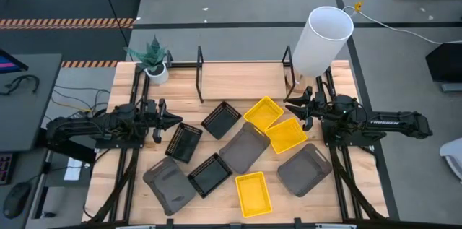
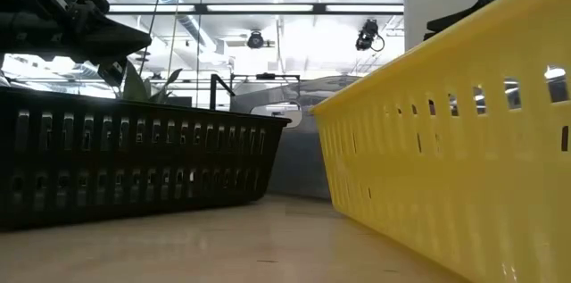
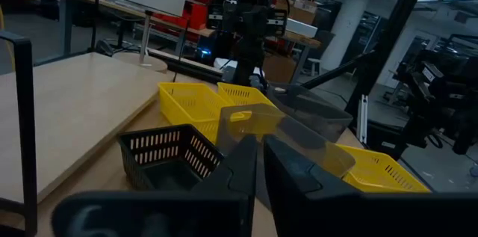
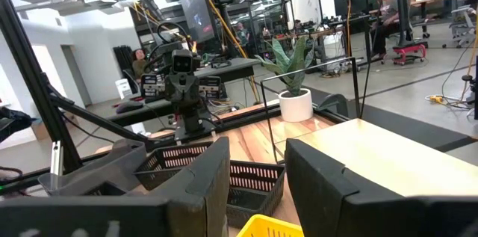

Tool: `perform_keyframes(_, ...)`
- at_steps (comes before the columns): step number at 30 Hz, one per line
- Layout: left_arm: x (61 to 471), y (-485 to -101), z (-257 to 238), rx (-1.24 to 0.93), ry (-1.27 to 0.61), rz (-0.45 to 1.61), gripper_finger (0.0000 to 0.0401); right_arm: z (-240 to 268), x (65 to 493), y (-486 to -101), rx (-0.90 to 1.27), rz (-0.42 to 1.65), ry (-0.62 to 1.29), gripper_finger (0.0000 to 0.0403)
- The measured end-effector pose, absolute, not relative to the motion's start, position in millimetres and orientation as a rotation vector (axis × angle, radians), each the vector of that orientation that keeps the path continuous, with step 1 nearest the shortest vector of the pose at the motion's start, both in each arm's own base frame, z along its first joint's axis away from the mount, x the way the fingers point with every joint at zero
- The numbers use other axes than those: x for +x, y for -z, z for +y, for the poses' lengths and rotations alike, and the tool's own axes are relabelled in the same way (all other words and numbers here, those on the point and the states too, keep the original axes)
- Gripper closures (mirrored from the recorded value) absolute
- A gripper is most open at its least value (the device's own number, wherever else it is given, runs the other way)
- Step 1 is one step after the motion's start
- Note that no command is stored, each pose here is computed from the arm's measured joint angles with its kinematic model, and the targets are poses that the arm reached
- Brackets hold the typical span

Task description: Stack baskets on shelf by color

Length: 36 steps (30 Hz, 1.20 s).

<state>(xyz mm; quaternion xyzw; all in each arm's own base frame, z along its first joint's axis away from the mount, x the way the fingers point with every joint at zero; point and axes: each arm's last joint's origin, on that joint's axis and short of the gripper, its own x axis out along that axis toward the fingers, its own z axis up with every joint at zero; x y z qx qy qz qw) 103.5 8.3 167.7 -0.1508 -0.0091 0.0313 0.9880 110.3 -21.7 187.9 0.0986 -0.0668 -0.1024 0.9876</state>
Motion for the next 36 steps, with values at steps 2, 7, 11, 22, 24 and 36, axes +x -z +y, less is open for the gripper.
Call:
perform_keyframes(2,103.5,-167.7,8.3,-0.303,-0.063,-0.018,0.0366,-21.7,110.3,-187.9,0.198,-0.134,0.206,0.0267)
perform_keyframes(7,103.5,-167.7,8.3,-0.303,-0.063,-0.019,0.0373,-21.7,110.3,-187.9,0.198,-0.134,0.206,0.0267)
perform_keyframes(11,103.5,-167.7,8.3,-0.303,-0.063,-0.018,0.0376,-21.7,110.3,-187.9,0.198,-0.134,0.206,0.0267)
perform_keyframes(22,103.5,-167.8,8.2,-0.303,-0.063,-0.019,0.0366,-21.7,110.3,-188.0,0.198,-0.135,0.206,0.0267)
perform_keyframes(24,103.5,-167.8,8.3,-0.303,-0.063,-0.019,0.0368,-21.7,110.3,-187.9,0.198,-0.134,0.206,0.0267)
perform_keyframes(36,103.5,-167.8,8.3,-0.303,-0.063,-0.019,0.0371,-21.7,110.3,-188.0,0.198,-0.134,0.206,0.0267)
